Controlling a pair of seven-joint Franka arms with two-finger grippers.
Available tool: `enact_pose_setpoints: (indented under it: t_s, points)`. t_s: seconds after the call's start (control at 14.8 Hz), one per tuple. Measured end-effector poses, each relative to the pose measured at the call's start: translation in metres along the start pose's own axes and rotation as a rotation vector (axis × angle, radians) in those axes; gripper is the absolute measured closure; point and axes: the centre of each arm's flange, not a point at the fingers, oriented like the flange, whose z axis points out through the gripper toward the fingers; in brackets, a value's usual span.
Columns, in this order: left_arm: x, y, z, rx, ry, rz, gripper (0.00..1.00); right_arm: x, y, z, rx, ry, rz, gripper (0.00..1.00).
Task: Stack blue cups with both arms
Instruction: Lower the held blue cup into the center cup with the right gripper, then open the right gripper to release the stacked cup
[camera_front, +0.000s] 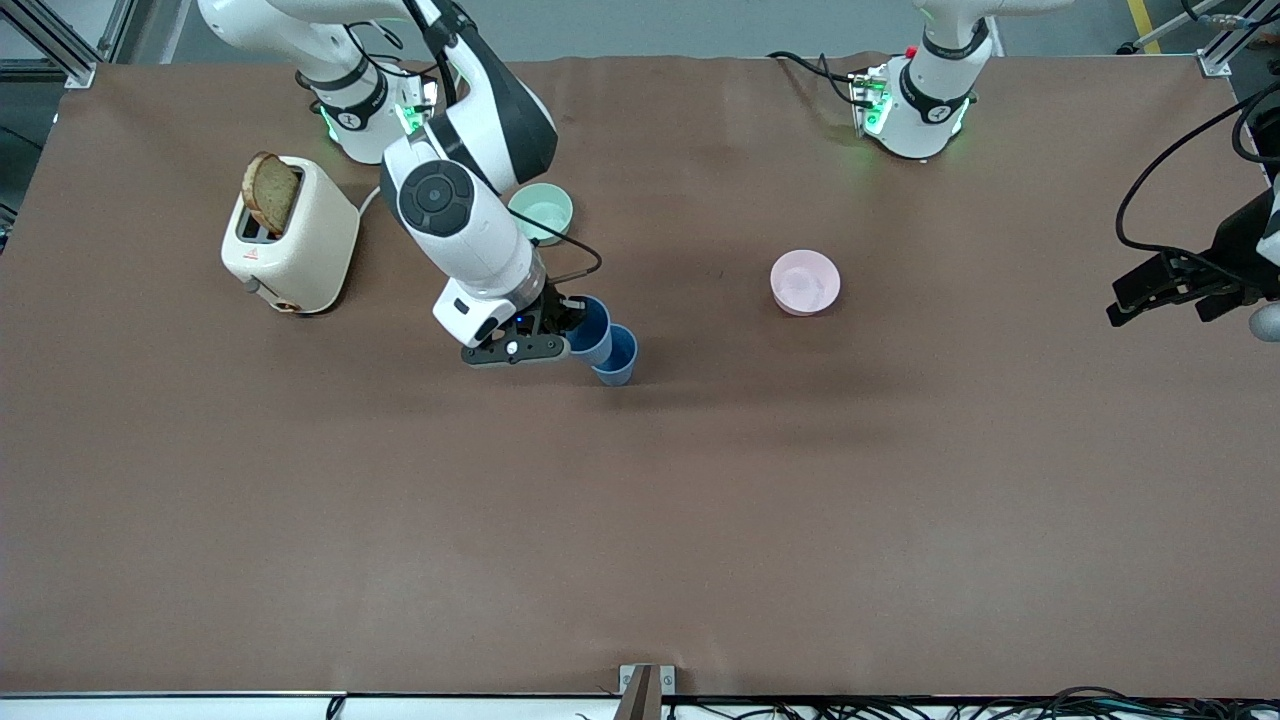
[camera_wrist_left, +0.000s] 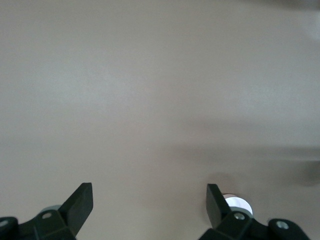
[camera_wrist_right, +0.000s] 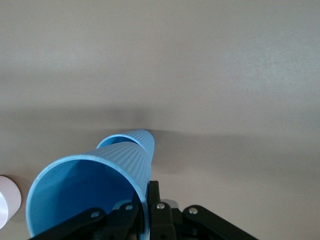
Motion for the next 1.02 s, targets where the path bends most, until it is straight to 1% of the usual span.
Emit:
enact_pose_setpoints:
  t_s: [0.41, 0.81, 1.02]
  points:
    - [-0.001, 0.0, -0.006, -0.001, 0.01, 0.002, 0.0, -0.004, -0.013, 0.031, -0.01, -0.002, -0.019, 0.95]
    - [-0.009, 0.009, -0.003, 0.001, -0.046, 0.018, 0.0, -0.008, -0.019, 0.046, -0.02, -0.011, -0.03, 0.95]
    - [-0.011, 0.009, -0.006, 0.001, -0.047, 0.019, 0.0, -0.009, -0.019, 0.054, -0.026, -0.018, -0.03, 0.95]
